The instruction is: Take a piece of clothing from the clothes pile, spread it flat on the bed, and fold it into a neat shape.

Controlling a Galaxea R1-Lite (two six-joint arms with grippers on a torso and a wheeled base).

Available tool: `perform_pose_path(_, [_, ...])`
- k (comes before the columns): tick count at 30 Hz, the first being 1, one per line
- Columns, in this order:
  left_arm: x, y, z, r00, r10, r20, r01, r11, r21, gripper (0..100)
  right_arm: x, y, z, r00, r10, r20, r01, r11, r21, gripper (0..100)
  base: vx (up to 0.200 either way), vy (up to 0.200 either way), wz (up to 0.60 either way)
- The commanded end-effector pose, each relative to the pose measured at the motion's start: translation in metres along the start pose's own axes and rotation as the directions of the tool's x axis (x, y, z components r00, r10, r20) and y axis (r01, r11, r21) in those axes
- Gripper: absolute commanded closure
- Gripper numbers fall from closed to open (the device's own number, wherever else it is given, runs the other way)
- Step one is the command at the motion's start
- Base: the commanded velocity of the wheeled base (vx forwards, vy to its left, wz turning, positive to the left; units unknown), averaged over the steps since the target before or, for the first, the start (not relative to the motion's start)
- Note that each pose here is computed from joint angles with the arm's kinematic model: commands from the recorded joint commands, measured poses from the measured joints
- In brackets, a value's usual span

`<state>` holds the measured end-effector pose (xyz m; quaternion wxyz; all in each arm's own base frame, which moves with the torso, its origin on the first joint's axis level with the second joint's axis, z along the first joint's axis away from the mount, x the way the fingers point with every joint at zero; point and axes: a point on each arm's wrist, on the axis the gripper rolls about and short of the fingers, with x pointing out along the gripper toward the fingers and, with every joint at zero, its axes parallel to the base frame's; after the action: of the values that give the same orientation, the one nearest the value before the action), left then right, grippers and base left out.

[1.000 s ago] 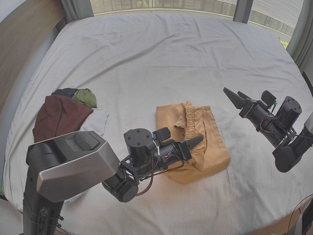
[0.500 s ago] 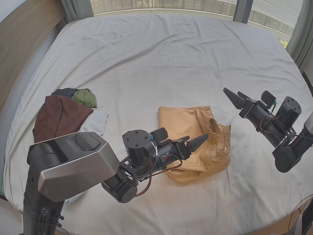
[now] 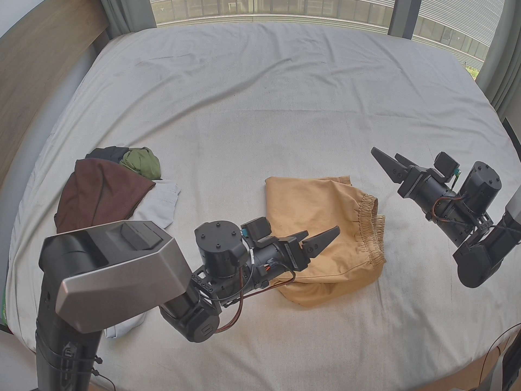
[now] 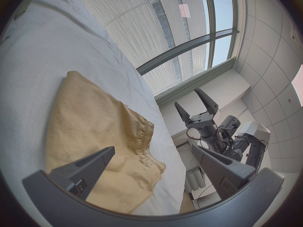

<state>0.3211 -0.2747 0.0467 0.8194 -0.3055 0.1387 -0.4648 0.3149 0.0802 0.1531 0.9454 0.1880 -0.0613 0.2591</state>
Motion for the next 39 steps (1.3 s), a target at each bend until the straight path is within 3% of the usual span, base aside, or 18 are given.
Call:
perform_pose_path(1, [-0.014, -0.006, 0.01, 1.0, 0.006, 0.012, -0.006, 1.0, 0.003, 0, 0.0, 0.001, -0.001, 1.0, 0.004, -0.003, -0.004, 1.0, 0.001, 0, 0.0, 0.0, 0.0])
perform_pose_path(16, [-0.071, -0.012, 0.046, 0.999, 0.044, 0.031, -0.045, 0.999, 0.008, 0, 0.0, -0.001, -0.012, 0.999, -0.004, -0.039, 0.005, 1.0, 0.012, 0, 0.0, 0.0, 0.0])
perform_pose_path(23, [-0.113, -0.016, 0.066, 0.998, 0.059, 0.025, -0.06, 0.998, 0.009, 0, -0.001, -0.003, -0.039, 0.992, -0.011, -0.128, 0.016, 0.999, 0.039, 0, 0.0, 0.0, 0.0])
perform_pose_path(27, [-0.132, -0.017, 0.075, 0.997, 0.076, 0.034, -0.077, 0.997, 0.027, 0, 0.002, -0.001, -0.055, 0.985, -0.003, -0.172, 0.012, 0.999, 0.052, 0, 0.0, 0.0, 0.0])
perform_pose_path(34, [-0.168, 0.001, 0.086, 0.995, 0.103, 0.008, -0.103, 0.985, 0.141, 0, -0.002, 0.002, -0.066, 0.977, -0.003, -0.212, 0.016, 0.998, 0.062, 0, 0.0, 0.0, 0.0])
perform_pose_path(39, [-0.173, 0.002, 0.083, 0.993, 0.118, -0.003, -0.116, 0.984, 0.139, 0, -0.002, 0.0, -0.071, 0.974, -0.01, -0.225, 0.025, 0.998, 0.063, 0, 0.0, 0.0, 0.0])
